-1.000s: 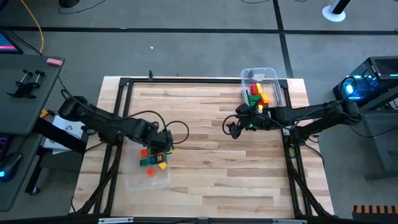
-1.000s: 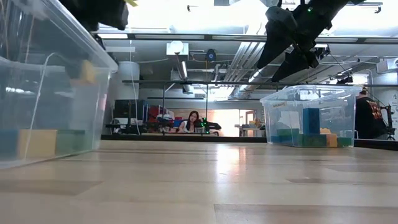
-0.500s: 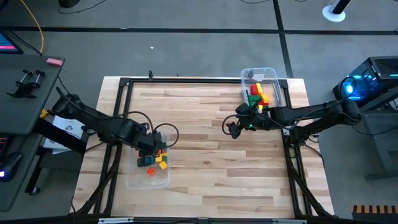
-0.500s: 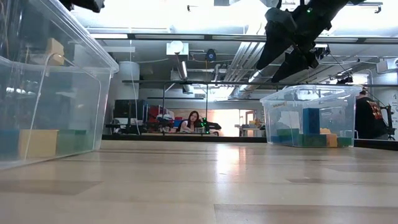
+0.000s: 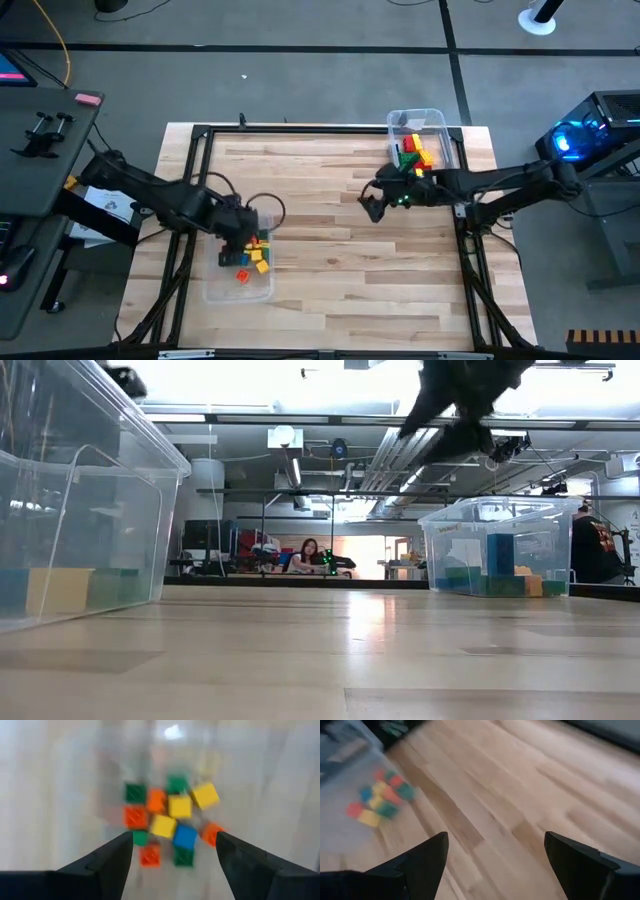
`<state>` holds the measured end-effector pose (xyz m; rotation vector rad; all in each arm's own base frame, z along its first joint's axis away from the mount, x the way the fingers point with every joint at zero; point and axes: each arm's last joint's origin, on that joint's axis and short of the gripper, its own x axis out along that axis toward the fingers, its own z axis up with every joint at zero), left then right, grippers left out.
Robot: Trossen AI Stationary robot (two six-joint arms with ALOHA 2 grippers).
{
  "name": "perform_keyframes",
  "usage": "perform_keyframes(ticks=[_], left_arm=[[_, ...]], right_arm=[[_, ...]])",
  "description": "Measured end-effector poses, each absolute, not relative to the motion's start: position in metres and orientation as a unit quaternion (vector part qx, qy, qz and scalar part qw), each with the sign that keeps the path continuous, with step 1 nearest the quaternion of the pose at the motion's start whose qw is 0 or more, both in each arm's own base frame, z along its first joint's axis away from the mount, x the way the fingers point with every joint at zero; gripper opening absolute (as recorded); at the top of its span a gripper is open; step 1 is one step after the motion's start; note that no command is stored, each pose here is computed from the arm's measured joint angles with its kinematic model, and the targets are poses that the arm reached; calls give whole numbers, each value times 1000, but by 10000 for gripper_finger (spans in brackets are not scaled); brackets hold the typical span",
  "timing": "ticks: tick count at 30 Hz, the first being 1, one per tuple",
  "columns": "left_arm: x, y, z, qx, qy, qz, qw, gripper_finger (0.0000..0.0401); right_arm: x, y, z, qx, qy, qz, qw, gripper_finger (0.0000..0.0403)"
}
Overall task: Sort blocks by size
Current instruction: Move the left transparent bin to the bottom
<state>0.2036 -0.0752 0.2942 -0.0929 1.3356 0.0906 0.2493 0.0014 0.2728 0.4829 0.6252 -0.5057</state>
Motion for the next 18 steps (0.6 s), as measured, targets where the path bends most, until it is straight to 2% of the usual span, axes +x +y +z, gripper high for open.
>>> perform_keyframes(ticks=[3, 6, 9, 11, 14, 16, 18], left_arm=[[197, -67, 314, -23, 555, 89, 827, 260], [179, -51, 330, 1, 483, 182, 857, 227], [157, -29, 334, 20, 424, 274, 863, 165], [146, -16, 327, 27, 415, 307, 856, 109], [148, -3, 305, -9, 416, 306, 857, 23], [158, 1, 287, -48, 412, 277, 866, 14], [170, 3, 269, -51, 417, 252, 872, 10]], right_arm=[[250, -1, 292, 218, 284, -234, 904, 325], [252, -5, 304, 218, 267, -234, 909, 323], [254, -9, 310, 217, 253, -236, 913, 313], [253, -12, 309, 218, 256, -243, 910, 298], [253, -16, 308, 220, 256, -250, 908, 256], [252, -17, 309, 227, 257, -247, 906, 205], [250, -15, 310, 241, 261, -232, 905, 131]])
